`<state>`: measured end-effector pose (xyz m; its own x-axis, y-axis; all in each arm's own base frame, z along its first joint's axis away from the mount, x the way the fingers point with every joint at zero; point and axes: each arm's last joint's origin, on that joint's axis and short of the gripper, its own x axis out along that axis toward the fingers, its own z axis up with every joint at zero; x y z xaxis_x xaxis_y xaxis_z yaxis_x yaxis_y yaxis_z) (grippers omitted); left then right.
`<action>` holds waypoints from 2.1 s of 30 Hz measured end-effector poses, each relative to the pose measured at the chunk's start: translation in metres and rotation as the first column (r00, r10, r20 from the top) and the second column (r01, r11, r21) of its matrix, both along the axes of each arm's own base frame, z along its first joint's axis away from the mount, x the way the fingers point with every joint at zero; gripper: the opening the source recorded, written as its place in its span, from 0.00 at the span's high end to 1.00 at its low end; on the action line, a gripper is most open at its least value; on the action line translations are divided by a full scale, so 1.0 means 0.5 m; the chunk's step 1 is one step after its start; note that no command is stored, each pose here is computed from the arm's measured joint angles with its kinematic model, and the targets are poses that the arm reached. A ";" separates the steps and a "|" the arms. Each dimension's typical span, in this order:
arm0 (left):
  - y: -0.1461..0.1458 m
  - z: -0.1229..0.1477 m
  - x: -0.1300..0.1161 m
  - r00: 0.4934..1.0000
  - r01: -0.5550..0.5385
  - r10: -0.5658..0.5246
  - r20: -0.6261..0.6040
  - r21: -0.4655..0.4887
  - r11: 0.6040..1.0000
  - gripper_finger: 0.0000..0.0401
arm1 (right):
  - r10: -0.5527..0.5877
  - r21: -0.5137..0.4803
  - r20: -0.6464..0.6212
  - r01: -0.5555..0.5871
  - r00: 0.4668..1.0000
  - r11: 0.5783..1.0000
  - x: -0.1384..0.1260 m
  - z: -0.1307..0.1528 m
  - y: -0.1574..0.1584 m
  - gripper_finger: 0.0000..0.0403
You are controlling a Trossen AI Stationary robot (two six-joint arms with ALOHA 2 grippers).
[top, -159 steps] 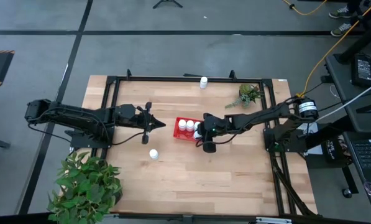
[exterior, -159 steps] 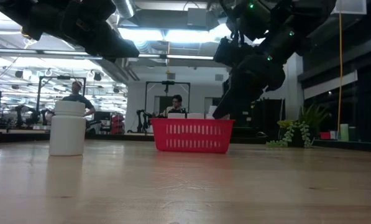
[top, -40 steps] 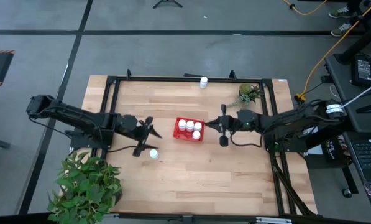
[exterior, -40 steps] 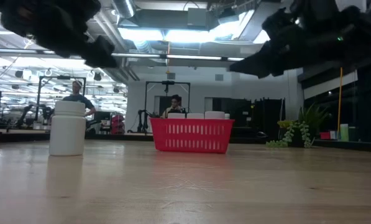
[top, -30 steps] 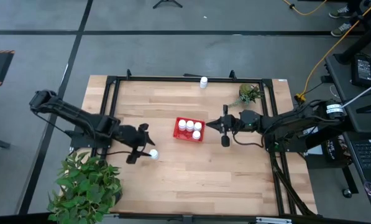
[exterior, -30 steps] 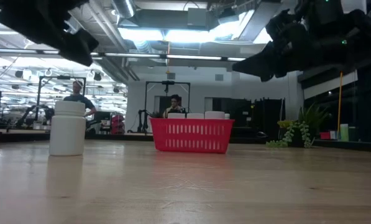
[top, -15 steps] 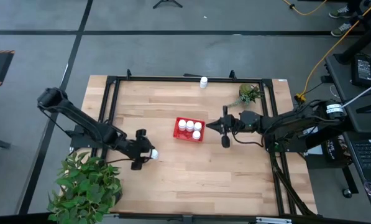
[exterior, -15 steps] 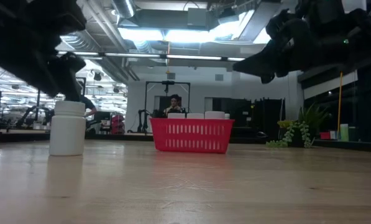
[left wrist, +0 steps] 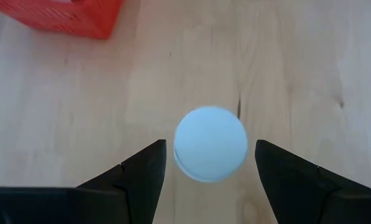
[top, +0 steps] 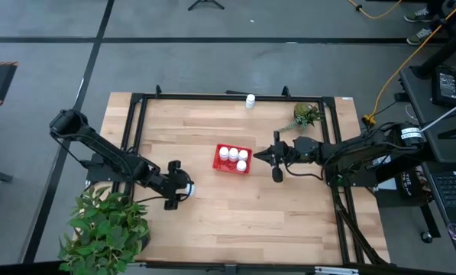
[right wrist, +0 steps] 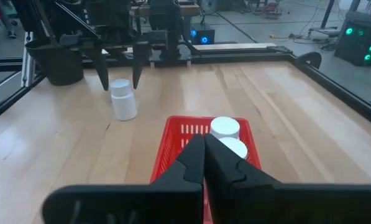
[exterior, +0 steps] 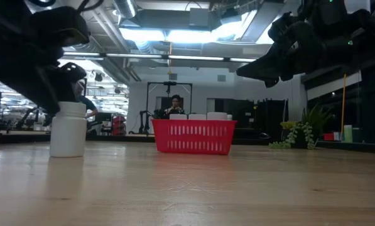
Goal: Pick and place pill bottles into a basket
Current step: Put the white pill bottle into the red basket
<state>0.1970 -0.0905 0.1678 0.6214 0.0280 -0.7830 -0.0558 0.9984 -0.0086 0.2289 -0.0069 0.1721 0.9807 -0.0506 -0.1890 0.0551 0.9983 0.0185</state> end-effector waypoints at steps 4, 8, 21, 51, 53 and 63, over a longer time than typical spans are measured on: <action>-0.003 -0.013 0.004 0.999 0.015 -0.015 -0.031 0.000 1.000 0.40 | 0.000 0.002 -0.005 0.000 1.000 1.000 0.000 -0.001 0.000 0.99; -0.006 -0.015 0.009 0.999 0.037 -0.037 -0.018 0.016 0.999 0.40 | 0.000 0.002 -0.005 0.000 1.000 1.000 0.000 -0.001 0.000 0.99; -0.006 -0.009 0.013 0.999 0.036 -0.037 0.020 0.030 0.999 0.41 | -0.001 0.003 -0.012 0.001 1.000 1.000 0.000 -0.002 0.000 0.99; 0.034 0.072 0.081 0.980 0.127 -0.154 0.124 0.199 0.972 0.61 | -0.005 0.025 -0.032 0.005 0.999 1.000 -0.001 -0.006 0.000 0.99; 0.048 0.084 0.091 0.977 0.133 -0.166 0.132 0.229 0.964 0.61 | -0.004 0.025 -0.033 0.005 0.999 1.000 -0.001 -0.006 0.000 0.99; 0.130 0.139 0.137 0.939 0.184 -0.239 0.246 0.227 0.956 0.61 | 0.006 -0.023 -0.056 -0.007 0.998 1.000 -0.002 -0.010 0.000 0.99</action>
<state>0.2655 -0.0254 0.2372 0.8158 0.0099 -0.5782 0.1333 0.9697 0.2048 0.2279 -0.0067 0.1670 0.9689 -0.0496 -0.2424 0.0491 0.9988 -0.0081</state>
